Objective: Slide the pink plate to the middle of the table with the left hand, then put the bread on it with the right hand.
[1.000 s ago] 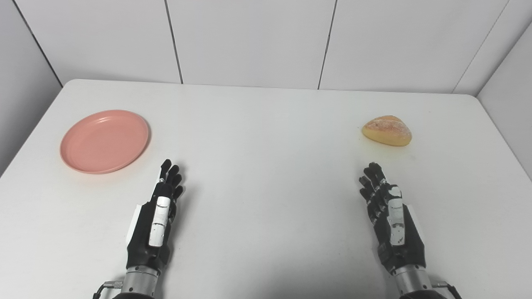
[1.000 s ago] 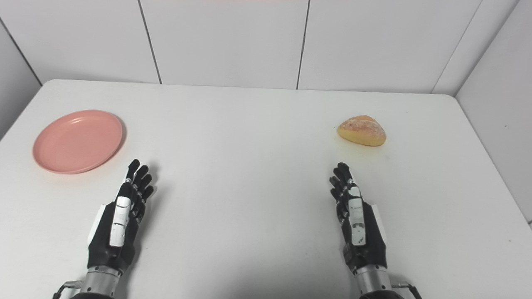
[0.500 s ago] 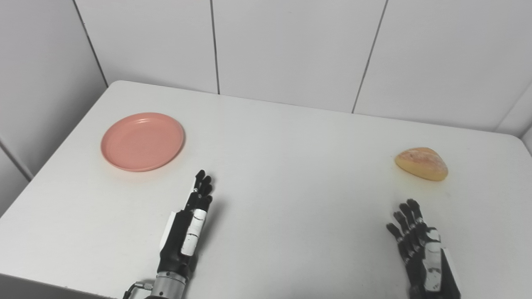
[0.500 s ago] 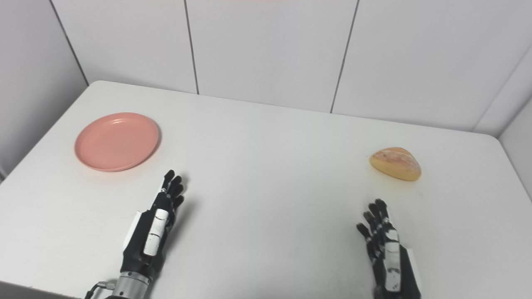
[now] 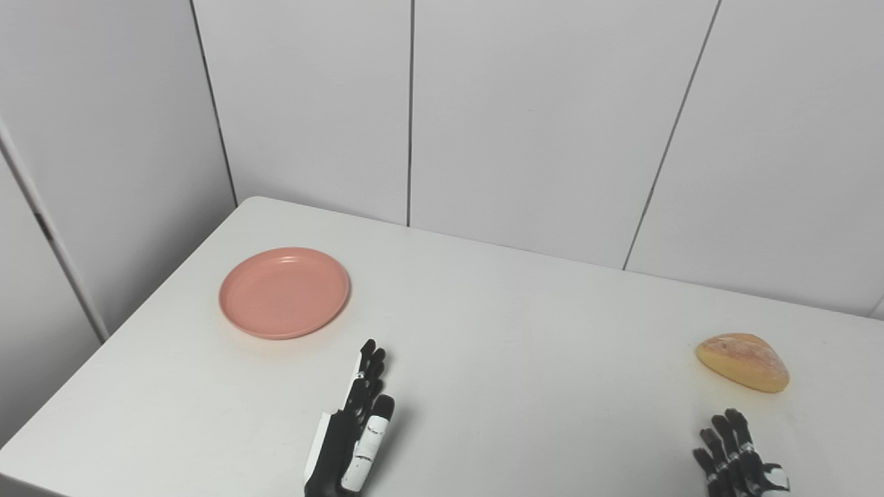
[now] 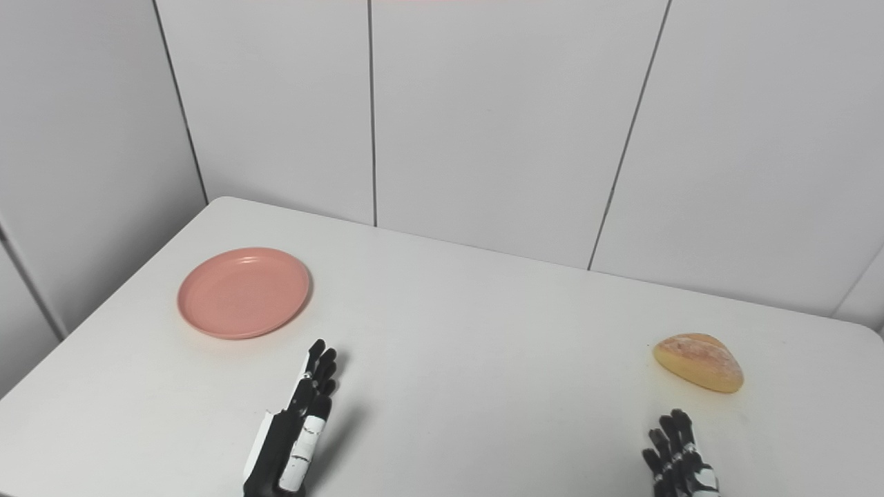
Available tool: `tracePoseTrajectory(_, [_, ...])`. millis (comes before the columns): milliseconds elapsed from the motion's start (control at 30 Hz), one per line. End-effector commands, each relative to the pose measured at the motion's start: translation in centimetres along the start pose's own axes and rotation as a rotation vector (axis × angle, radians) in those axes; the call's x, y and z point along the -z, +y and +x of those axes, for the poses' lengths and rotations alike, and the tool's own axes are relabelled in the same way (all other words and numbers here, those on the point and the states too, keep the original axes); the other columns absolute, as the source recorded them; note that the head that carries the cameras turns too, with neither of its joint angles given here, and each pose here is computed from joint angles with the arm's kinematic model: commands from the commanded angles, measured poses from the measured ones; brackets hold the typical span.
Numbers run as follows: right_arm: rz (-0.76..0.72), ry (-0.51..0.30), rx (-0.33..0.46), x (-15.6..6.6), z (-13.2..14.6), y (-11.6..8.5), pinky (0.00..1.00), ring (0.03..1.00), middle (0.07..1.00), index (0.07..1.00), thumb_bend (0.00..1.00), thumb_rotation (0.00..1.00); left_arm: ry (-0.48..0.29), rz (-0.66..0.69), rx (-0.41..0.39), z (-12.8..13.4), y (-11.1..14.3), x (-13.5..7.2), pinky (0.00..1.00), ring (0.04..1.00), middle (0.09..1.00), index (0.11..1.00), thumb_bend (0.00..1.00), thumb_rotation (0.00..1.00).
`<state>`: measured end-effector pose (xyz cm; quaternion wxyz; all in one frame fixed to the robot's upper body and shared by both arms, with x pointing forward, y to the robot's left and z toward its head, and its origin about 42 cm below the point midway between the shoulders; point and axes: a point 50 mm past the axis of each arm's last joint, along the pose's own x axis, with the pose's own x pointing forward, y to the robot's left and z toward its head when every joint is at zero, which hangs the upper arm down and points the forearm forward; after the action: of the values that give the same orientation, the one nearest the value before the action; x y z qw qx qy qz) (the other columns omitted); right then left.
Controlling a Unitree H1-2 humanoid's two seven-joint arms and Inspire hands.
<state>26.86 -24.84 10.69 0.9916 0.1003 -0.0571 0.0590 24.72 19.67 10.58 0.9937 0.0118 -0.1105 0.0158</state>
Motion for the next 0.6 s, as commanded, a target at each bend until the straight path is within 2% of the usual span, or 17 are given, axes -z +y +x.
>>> tracePoseTrajectory(0, [-0.019, 0.014, 0.013, 0.8, -0.3, -1.5, 1.00, 1.000, 1.000, 1.000, 0.82, 1.00, 0.045, -0.039, 0.030, -0.1, -2.3, 1.0, 1.00, 1.000, 0.992, 1.000, 0.74, 0.91])
tracePoseTrajectory(300, [-0.013, 0.025, 0.013, 1.2, -0.3, -1.2, 1.00, 1.000, 1.000, 1.000, 0.84, 1.00, 0.043, -0.011, 0.055, 0.2, -1.6, 1.6, 1.00, 1.000, 0.992, 1.000, 0.75, 0.92])
tracePoseTrajectory(567, [-0.008, 0.040, 0.003, 1.3, -0.3, -1.3, 1.00, 1.000, 0.988, 0.992, 0.85, 1.00, 0.052, -0.064, 0.031, 1.7, -1.5, 1.3, 1.00, 0.963, 0.973, 1.000, 0.73, 0.85])
